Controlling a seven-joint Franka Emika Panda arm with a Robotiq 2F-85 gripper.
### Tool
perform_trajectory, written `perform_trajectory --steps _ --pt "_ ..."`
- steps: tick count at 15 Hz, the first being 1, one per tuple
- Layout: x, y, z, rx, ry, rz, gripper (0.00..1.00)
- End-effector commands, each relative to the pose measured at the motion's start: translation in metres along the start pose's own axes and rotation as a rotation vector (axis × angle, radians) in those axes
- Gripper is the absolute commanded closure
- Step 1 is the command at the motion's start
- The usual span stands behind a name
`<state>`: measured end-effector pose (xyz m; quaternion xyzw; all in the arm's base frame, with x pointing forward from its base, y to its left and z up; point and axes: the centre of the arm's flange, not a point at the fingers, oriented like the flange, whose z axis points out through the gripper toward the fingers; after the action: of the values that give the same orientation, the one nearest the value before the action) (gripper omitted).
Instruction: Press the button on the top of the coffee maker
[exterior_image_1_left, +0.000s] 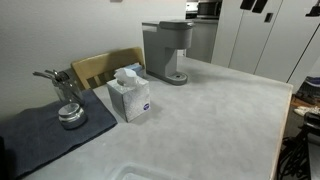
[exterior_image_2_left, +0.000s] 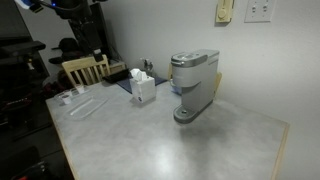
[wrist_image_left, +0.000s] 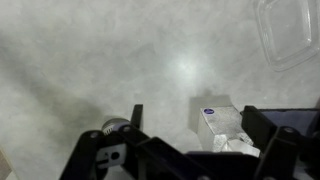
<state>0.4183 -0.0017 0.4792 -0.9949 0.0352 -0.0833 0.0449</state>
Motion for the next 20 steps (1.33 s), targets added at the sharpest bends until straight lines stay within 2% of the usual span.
perform_trajectory --steps 1,11,20 --pt "0.028 0.004 0.006 -0.024 0.025 -0.031 0.00" --pt "0.090 0.009 -0.006 -0.068 0.112 -0.070 0.00" --pt "0.144 0.046 -0.004 -0.134 0.149 -0.041 0.00"
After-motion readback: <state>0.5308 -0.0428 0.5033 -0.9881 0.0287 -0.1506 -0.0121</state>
